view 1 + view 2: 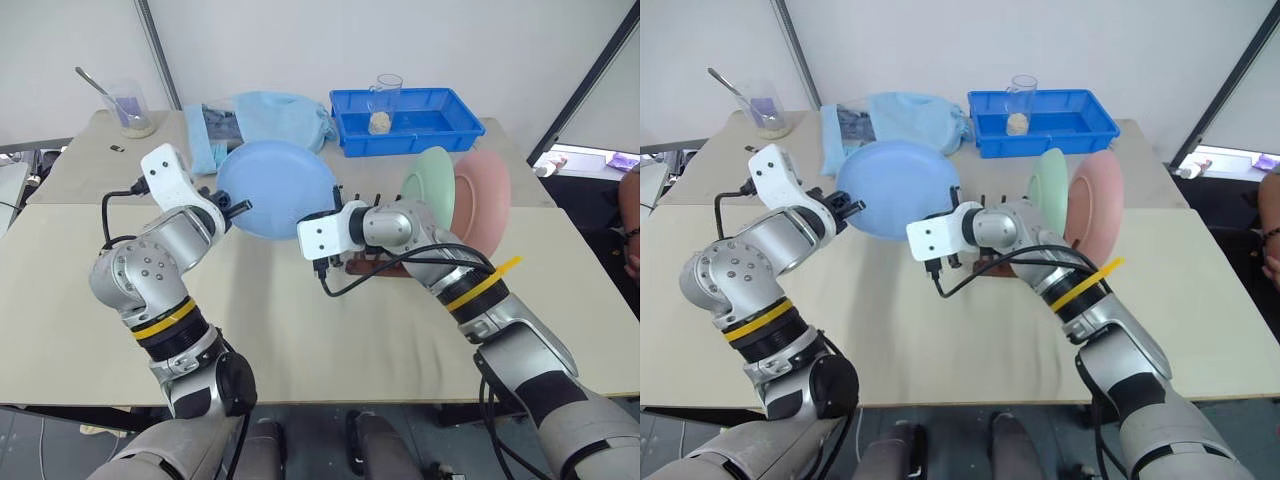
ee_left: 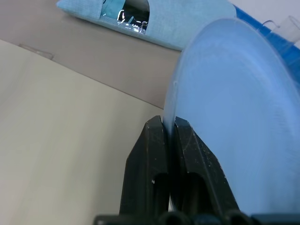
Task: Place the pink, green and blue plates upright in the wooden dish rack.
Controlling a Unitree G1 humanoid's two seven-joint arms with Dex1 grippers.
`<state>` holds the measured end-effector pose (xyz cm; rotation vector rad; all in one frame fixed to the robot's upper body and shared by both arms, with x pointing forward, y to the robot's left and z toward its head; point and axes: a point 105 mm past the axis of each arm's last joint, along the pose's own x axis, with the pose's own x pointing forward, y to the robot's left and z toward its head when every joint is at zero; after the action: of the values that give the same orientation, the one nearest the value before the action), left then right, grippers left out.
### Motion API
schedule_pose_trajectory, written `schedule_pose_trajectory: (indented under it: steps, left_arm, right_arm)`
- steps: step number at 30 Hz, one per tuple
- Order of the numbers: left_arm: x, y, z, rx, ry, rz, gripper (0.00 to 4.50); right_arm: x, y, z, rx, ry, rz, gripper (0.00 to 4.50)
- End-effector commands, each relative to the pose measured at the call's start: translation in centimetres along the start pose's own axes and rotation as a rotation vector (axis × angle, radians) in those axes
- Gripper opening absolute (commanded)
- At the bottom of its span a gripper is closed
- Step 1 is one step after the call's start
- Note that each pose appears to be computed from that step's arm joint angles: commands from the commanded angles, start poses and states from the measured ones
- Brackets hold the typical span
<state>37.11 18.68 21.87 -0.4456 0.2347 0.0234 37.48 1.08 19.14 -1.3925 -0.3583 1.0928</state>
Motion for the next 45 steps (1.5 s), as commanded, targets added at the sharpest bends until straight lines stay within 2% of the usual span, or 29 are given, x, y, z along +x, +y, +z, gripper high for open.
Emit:
schedule_pose_trajectory:
  steps: [1,5,8,12,16,19,25,28,31,36,40,45]
  left_arm:
    - [-1.0,0.0,1.3,0.043,-0.035,-0.088,1.50]
    - [-1.2,1.3,2.3,0.039,-0.038,-0.152,3.28]
    - [-1.9,1.1,3.6,-0.015,-0.042,-0.326,4.45]
    - [-3.1,1.8,4.2,0.031,-0.063,-0.456,4.45]
    - [-3.9,4.0,5.8,0.109,-0.162,-0.490,4.45]
    - [-5.1,3.5,6.9,0.132,-0.233,-0.587,4.45]
    - [-5.9,3.6,5.0,0.295,-0.205,-0.677,4.45]
    - [-5.4,4.1,4.1,0.455,-0.208,-0.643,4.45]
    - [-5.1,3.3,2.8,0.688,-0.207,-0.677,4.45]
    - [-6.4,-1.4,0.1,0.902,-0.204,-0.919,4.45]
    - [-6.7,-3.3,-0.7,0.904,-0.210,-1.004,4.45]
    - [-6.6,-4.1,-1.0,0.879,-0.210,-1.045,4.45]
  right_arm:
    - [-0.7,-2.6,0.8,-0.048,-0.023,-0.101,0.00]
    - [-0.9,-2.9,1.0,-0.077,-0.033,-0.128,0.00]
    - [-0.9,-3.0,0.6,-0.115,-0.022,-0.139,0.00]
    - [-1.0,-2.8,0.3,-0.140,-0.017,-0.139,0.00]
    - [-1.2,-2.9,-0.1,-0.140,-0.012,-0.149,0.00]
    - [-1.5,-3.5,-0.3,-0.130,-0.013,-0.178,0.00]
    - [-2.5,-5.1,0.2,-0.057,-0.063,-0.272,0.00]
    - [-3.5,-6.4,1.1,0.120,-0.163,-0.344,0.00]
    - [-4.9,-7.1,2.1,0.301,-0.285,-0.374,0.00]
    - [-7.8,-7.4,2.7,0.594,-0.429,-0.439,0.00]
    - [-10.2,-7.3,2.9,0.761,-0.472,-0.484,0.00]
    - [-13.4,-6.4,3.2,0.935,-0.495,-0.549,0.00]
